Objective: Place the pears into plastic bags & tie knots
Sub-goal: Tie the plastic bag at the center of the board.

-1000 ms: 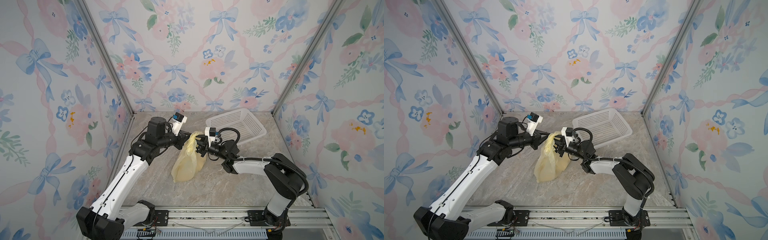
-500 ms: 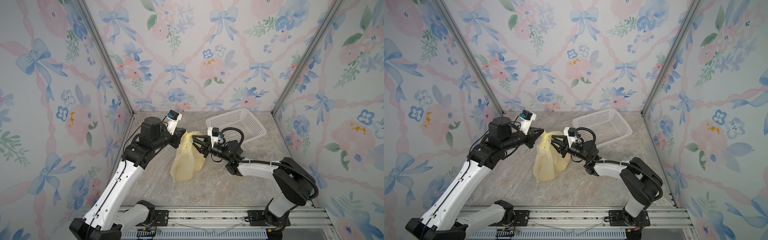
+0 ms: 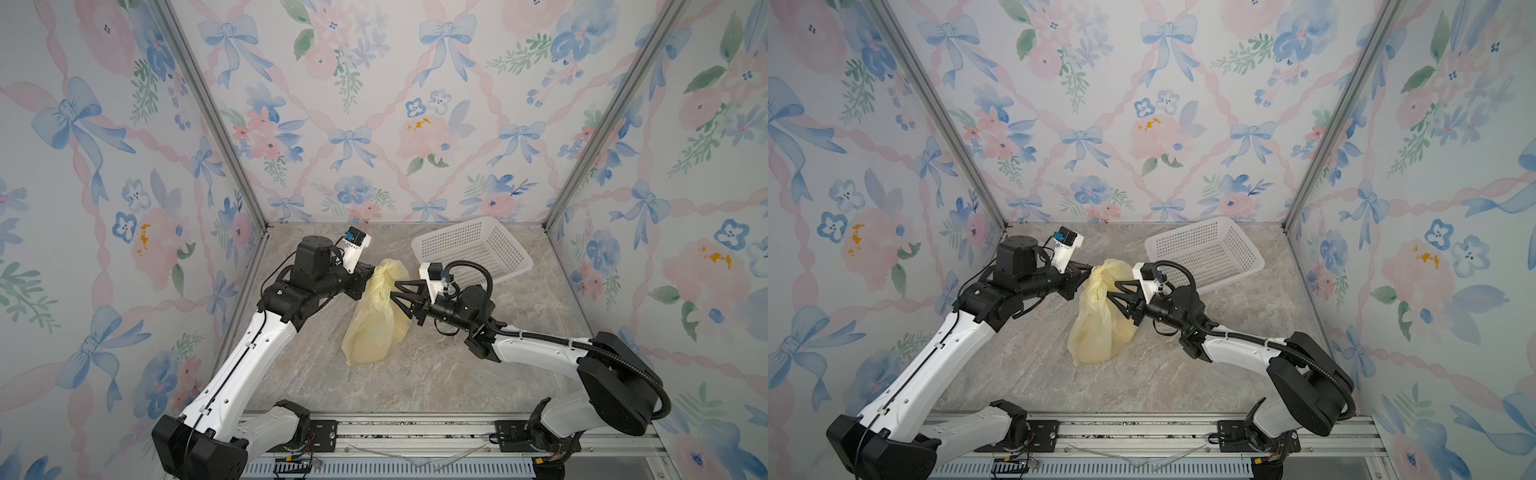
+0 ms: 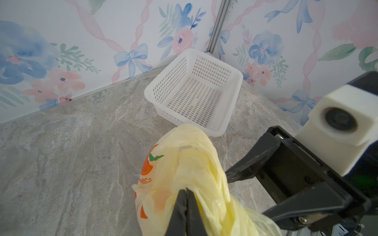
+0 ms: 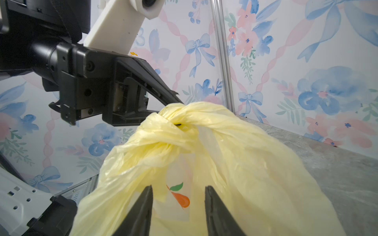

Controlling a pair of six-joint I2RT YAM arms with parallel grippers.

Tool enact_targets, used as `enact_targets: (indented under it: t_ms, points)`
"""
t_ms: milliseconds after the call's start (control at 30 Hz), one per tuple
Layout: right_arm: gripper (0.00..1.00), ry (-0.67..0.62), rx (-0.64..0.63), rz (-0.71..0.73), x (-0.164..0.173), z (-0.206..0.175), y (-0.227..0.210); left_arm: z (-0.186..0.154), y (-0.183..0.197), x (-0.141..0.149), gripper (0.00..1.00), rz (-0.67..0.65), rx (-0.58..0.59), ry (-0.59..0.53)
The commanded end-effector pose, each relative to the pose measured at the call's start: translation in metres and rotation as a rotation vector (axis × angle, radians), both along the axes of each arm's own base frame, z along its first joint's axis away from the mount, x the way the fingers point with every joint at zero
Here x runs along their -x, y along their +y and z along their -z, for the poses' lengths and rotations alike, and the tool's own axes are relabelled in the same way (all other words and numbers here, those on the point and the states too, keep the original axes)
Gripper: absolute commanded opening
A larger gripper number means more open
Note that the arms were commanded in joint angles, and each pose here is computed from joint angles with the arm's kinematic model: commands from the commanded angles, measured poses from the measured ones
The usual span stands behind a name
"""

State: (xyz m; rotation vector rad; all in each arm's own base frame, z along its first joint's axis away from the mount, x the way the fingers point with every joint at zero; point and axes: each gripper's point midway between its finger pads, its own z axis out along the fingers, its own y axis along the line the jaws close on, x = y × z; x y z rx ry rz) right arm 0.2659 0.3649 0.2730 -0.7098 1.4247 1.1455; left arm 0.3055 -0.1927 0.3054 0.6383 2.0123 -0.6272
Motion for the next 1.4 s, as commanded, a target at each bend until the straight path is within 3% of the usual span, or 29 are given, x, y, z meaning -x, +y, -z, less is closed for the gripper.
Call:
enact_targets:
  t_ms: [0, 133, 333, 467, 600, 700, 1167, 1367]
  points:
    - [0.51, -0.013, -0.003, -0.062, 0.011, -0.001, 0.009, 0.004, -0.003, 0.004, 0.0, 0.022, 0.008, 0.019]
    - [0.62, -0.016, 0.004, -0.118, 0.015, -0.001, 0.022, 0.003, -0.004, 0.005, 0.0, 0.025, 0.016, 0.021]
    - [0.64, -0.044, -0.019, -0.133, 0.01, -0.017, 0.045, 0.001, -0.005, 0.008, 0.0, 0.034, 0.025, 0.022]
    - [0.53, -0.065, -0.026, -0.137, 0.007, -0.028, 0.054, 0.001, -0.005, 0.008, 0.0, 0.032, 0.025, 0.022]
    - [0.16, -0.065, -0.017, -0.109, 0.006, -0.028, 0.048, 0.001, -0.001, 0.008, 0.0, 0.017, 0.019, 0.013]
    - [0.01, -0.041, 0.027, -0.065, 0.006, -0.019, 0.037, -0.001, 0.002, 0.006, 0.0, -0.003, 0.007, -0.002]
    - [0.0, 0.047, 0.312, 0.087, 0.038, 0.023, -0.043, -0.003, 0.055, -0.021, 0.0, -0.228, -0.129, -0.054]
    - [0.0, 0.118, 0.45, 0.215, 0.041, 0.04, -0.085, 0.021, 0.082, -0.034, 0.0, -0.343, -0.23, -0.02]
